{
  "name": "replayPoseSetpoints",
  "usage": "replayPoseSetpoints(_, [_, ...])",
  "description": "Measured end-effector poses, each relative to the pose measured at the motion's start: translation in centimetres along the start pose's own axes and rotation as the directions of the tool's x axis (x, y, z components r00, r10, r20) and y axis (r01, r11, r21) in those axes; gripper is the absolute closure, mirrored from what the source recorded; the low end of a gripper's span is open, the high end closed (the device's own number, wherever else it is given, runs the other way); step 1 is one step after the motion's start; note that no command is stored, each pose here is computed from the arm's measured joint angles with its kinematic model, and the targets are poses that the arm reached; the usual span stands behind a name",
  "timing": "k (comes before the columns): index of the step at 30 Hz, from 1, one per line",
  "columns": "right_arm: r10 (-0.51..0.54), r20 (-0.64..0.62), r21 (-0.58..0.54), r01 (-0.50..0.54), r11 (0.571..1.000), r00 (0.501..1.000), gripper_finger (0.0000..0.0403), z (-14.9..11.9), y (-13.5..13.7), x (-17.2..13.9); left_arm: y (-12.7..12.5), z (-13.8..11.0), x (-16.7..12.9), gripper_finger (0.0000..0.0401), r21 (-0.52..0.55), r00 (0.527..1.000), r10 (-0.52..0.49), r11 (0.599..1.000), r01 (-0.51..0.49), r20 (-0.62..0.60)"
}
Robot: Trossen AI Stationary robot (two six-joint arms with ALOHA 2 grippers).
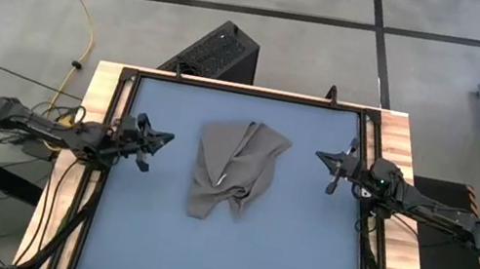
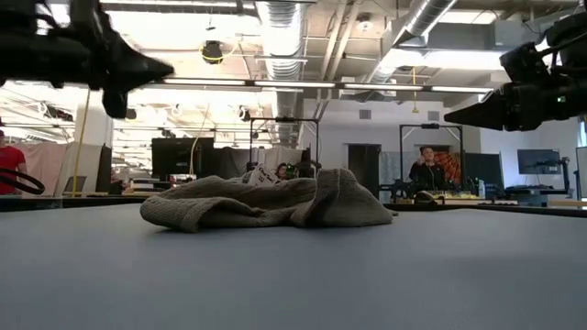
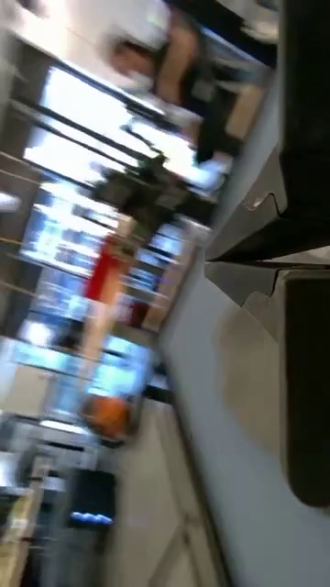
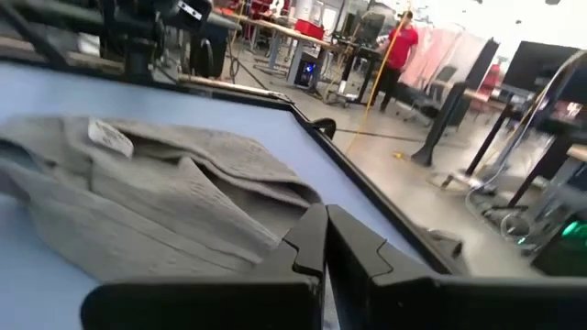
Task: Roll towel into tight, uniform cylinder
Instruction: Fold the gray towel
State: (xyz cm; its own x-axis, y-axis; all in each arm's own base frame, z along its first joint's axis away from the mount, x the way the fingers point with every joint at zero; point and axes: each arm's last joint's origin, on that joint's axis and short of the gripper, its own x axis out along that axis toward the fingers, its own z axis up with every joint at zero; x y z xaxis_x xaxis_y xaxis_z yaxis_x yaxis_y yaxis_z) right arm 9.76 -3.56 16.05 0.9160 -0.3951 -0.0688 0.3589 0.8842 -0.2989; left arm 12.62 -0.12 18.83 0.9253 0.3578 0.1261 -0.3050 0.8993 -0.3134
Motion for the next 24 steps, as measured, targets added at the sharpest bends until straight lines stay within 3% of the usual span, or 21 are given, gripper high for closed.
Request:
replayPoseSetpoints(7, [-0.001, 0.003, -0.005, 0.001, 1.000, 1.000, 0.0367, 0.0, 0.0, 0.0, -2.3, -0.2, 4.0, 0.0401, 0.261, 0.974, -0.001, 0.963, 0.062, -0.227])
replayPoseSetpoints(9, [-0.003, 0.011, 0.104, 0.002, 0.995, 1.000, 0.0367, 0.1, 0.0, 0.0, -2.8, -0.5, 5.0, 0.0400, 0.321, 0.957, 0.019, 0.944, 0.079, -0.290])
replayPoseSetpoints(11, [-0.006, 0.042, 0.354, -0.009, 0.935, 0.999, 0.0367, 0.4, -0.1, 0.0, -3.2, -0.6, 5.8, 0.0396, 0.369, 0.942, 0.038, 0.924, 0.094, -0.334])
replayPoseSetpoints(13, [-0.024, 0.076, 0.498, -0.017, 0.867, 0.997, 0.0367, 0.8, -0.2, 0.0, -3.6, -0.9, 6.5, 0.0384, 0.415, 0.919, 0.043, 0.900, 0.134, -0.392])
replayPoseSetpoints(16, [-0.044, 0.127, 0.559, -0.035, 0.828, 0.991, 0.0367, 1.3, -0.4, -0.1, -4.2, -0.9, 7.4, 0.0357, 0.458, 0.896, 0.026, 0.866, 0.202, -0.444])
replayPoseSetpoints(20, [-0.065, 0.228, 0.570, -0.079, 0.818, 0.971, 0.0367, 2.2, -0.6, -0.3, -4.3, -1.7, 8.4, 0.0307, 0.504, 0.864, 0.066, 0.833, 0.228, -0.500])
replayPoseSetpoints(24, [-0.023, 0.294, 0.590, -0.163, 0.791, 0.956, 0.0367, 2.8, -0.3, -0.4, -3.9, -2.9, 9.5, 0.0261, 0.468, 0.825, 0.062, 0.846, 0.255, -0.561])
